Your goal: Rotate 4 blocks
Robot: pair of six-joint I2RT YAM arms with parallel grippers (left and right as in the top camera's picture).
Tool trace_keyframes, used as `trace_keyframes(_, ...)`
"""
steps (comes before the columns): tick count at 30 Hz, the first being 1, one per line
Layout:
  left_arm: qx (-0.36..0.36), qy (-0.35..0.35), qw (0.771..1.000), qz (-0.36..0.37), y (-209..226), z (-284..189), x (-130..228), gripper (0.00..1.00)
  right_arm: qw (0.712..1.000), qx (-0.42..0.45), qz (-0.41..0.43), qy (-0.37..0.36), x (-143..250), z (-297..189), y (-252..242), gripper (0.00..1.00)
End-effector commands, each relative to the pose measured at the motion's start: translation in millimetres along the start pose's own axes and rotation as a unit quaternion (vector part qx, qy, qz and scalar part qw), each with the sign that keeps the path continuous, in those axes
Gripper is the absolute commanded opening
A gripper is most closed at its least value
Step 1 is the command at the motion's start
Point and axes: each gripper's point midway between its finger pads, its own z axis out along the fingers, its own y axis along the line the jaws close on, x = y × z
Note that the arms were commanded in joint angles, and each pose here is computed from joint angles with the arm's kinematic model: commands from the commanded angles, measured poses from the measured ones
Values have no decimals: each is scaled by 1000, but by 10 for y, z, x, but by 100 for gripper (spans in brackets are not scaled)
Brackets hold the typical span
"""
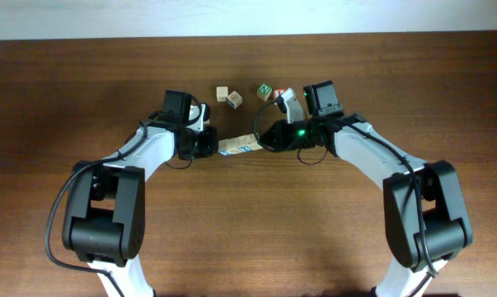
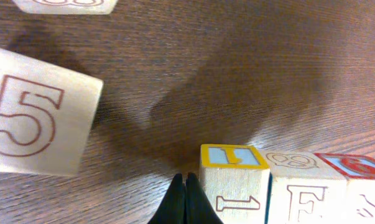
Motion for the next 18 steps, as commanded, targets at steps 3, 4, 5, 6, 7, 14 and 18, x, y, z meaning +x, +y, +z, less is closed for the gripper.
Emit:
trace_keyframes(3, 72, 18, 997, 22, -356, 17, 51, 0, 999, -19, -32, 17, 76, 133, 310, 4)
trace_keyframes(4, 72, 18, 997, 22, -358, 16, 50, 0, 999, -19, -32, 17, 75, 132, 309, 4)
trace_keyframes(5, 72, 18, 997, 22, -357, 16, 51, 0, 999, -19, -30, 17, 74, 132, 308, 4)
trace_keyframes(6, 73, 19, 997, 22, -362, 15, 55, 0, 999, -19, -28, 17, 74, 132, 309, 4)
trace_keyframes(7, 73, 20, 997, 21, -360, 16, 60, 0, 999, -19, -28, 17, 74, 133, 311, 4)
trace_keyframes(14, 74, 24, 997, 19, -361, 14, 77, 0, 999, -23, -33, 18, 73, 156, 375, 4)
trace_keyframes(18, 74, 24, 997, 19, -360, 15, 79, 0, 999, -26, -44, 17, 44, 182, 475, 4)
